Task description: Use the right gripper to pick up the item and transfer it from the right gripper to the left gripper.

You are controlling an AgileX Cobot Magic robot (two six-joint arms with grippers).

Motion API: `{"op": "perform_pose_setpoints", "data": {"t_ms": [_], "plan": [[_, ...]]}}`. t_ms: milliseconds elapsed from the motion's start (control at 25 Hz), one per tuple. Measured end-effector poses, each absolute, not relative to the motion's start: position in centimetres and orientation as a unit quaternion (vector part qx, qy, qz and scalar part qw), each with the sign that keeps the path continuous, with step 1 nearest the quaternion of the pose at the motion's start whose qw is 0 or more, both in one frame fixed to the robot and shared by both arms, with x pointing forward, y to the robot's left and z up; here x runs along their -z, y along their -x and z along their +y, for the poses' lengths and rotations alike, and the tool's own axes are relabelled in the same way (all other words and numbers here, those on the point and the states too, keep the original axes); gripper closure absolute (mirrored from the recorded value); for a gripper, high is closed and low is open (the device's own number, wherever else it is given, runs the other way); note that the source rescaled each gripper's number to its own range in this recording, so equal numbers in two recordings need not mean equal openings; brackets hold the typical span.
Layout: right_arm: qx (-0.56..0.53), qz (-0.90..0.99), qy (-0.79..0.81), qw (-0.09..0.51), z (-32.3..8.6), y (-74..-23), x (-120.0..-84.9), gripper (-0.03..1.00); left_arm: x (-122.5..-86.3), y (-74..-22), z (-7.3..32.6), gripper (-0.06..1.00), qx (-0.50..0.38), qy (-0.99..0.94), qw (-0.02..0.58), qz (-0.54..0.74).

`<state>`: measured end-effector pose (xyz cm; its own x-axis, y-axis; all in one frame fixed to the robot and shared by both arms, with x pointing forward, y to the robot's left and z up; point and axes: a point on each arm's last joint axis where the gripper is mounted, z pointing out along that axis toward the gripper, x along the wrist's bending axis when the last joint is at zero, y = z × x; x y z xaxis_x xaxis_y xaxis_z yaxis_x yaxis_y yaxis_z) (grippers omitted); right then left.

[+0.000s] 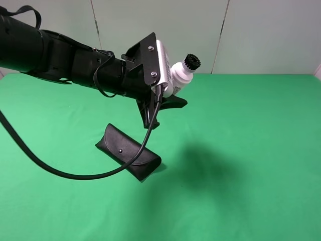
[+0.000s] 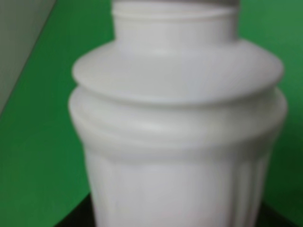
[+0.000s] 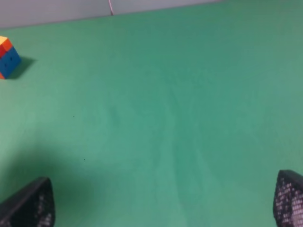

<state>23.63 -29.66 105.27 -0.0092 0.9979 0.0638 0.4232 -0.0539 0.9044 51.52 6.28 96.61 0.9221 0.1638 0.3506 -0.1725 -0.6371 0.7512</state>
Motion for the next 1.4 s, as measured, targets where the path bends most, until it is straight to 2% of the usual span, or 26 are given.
{"op": "perform_pose_setpoints", "data": {"t_ms": [520,880,1120,1400], "plan": [[-0.402,0.586,-0.605,0.359,-29.6,-23.6,-105.3,-0.03,-96.4,-51.6,6.5,0.93,-0.200,-0.890,0.410,-0.005],[-0.402,0.586,-0.605,0.359,-29.6,-23.6,-105.3,-0.03,-96.5,-51.6,7.4,0.93,-0.195,-0.906,0.375,0.017],[-0.402,0.586,-0.605,0.359,-29.6,-23.6,-105.3,-0.03,-98.4,-52.5,9.6,0.93,-0.210,-0.900,0.369,0.100],[-0.402,0.586,-0.605,0.359,-29.6,-23.6,-105.3,-0.03,-98.9,-54.8,13.9,0.93,-0.213,-0.864,0.349,0.293]]}}
